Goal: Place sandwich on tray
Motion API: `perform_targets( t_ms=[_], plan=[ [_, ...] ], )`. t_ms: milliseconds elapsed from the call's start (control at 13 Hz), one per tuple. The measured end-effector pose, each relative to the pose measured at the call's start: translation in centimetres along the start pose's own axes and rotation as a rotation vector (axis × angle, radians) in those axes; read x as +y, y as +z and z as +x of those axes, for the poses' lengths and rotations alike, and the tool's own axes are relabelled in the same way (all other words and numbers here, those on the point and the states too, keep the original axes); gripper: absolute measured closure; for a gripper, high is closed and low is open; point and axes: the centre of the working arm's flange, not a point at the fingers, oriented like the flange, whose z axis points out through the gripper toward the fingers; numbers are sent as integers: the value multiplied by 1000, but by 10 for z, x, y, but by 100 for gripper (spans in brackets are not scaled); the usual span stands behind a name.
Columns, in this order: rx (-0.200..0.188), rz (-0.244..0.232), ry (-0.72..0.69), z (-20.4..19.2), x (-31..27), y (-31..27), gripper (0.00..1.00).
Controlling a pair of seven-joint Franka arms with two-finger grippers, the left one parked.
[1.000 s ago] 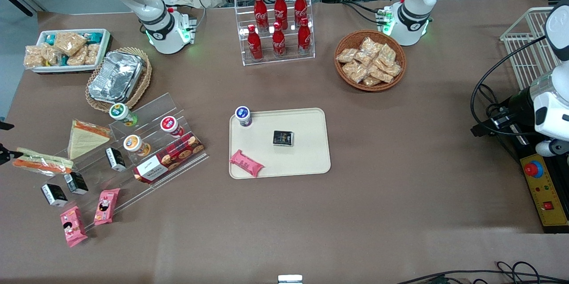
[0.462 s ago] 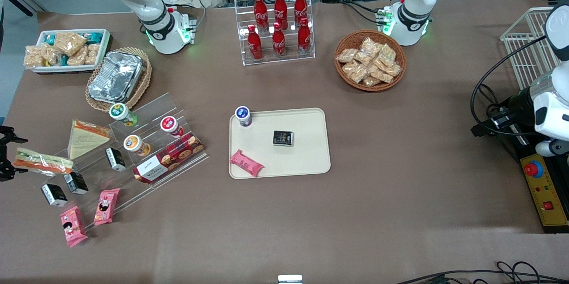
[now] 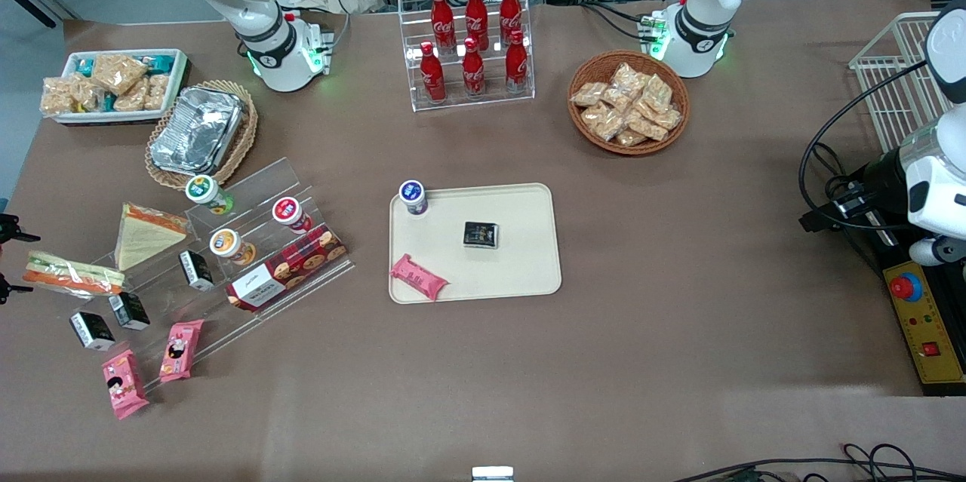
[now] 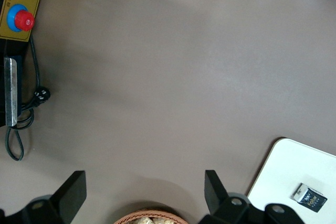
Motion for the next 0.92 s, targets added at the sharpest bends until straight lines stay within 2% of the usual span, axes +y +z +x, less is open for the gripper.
perform_targets(
  t_ms=[308, 769, 923],
  plan=[
    [-11, -6, 67, 1, -4, 11, 2],
    [-15, -19, 93, 7, -6, 29, 2],
    [-17, -20, 112, 10, -5, 31, 7]
  ],
)
